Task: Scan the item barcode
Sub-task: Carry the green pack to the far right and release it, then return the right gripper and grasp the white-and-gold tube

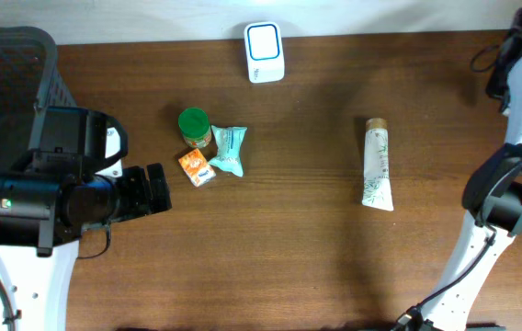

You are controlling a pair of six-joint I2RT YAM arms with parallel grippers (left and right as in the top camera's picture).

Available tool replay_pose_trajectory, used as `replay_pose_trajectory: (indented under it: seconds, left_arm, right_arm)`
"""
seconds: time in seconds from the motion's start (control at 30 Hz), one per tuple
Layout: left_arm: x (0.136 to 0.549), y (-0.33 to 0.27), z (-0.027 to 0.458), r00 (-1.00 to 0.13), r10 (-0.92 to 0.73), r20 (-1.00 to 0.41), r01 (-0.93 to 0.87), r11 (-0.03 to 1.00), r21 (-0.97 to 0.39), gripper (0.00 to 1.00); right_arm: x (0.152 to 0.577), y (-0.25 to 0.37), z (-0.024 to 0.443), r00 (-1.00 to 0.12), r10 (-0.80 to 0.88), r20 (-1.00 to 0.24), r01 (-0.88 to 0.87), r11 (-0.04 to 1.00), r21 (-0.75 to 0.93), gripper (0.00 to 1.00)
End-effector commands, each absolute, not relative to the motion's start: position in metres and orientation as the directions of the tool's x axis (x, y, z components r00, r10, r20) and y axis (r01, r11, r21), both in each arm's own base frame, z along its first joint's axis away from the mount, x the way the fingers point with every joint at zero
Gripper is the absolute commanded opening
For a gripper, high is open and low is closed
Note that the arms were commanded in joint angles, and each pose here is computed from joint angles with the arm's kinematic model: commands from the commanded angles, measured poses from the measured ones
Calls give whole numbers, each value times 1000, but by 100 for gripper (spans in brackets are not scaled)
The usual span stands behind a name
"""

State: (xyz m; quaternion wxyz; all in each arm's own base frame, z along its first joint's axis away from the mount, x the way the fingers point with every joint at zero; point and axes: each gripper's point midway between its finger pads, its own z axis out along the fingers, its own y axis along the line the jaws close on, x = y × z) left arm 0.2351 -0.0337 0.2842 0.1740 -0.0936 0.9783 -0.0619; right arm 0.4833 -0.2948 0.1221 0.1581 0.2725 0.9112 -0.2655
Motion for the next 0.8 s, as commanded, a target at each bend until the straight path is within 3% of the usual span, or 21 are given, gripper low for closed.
replay_pose_trajectory:
  seconds: [0.0, 0.03, 0.1, 0.3, 0.47, 0.57, 0.67, 0.77]
  left_arm:
    - [234, -32, 287, -917, -199, -345, -156, 977, -148, 99]
    - [234, -32, 287, -917, -199, -345, -156, 977, -148, 99]
    - [234, -32, 287, -917, -199, -345, -156, 977, -148, 99]
    - [234, -32, 287, -917, -199, -345, -156, 977, -148, 99]
    - [234, -32, 287, -917, -199, -345, -156, 977, -148, 99]
    - [234, -32, 287, -917, -199, -345, -156, 977, -148, 99]
    - [234, -32, 287, -917, -199, -345, -156, 977, -148, 99]
    - [234, -32, 287, -917, -199, -345, -156, 977, -148, 99]
  right_arm:
    - [474, -306, 101, -786, 469, -404, 601, 732, -320, 8]
    - [475, -303, 93, -783, 484, -390, 598, 757, -261, 27]
    - [476, -298, 84, -786, 490, -378, 592, 774, -226, 99]
    - [480, -276, 78, -813, 472, -342, 556, 803, -214, 99]
    - [514, -177, 71, -868, 414, -273, 398, 910, 116, 99]
    - [519, -133, 72, -907, 342, -247, 313, 938, 150, 97]
    - [521, -100, 91, -923, 287, -255, 256, 955, 150, 99]
    - [517, -70, 138, -920, 232, -315, 193, 969, 152, 99]
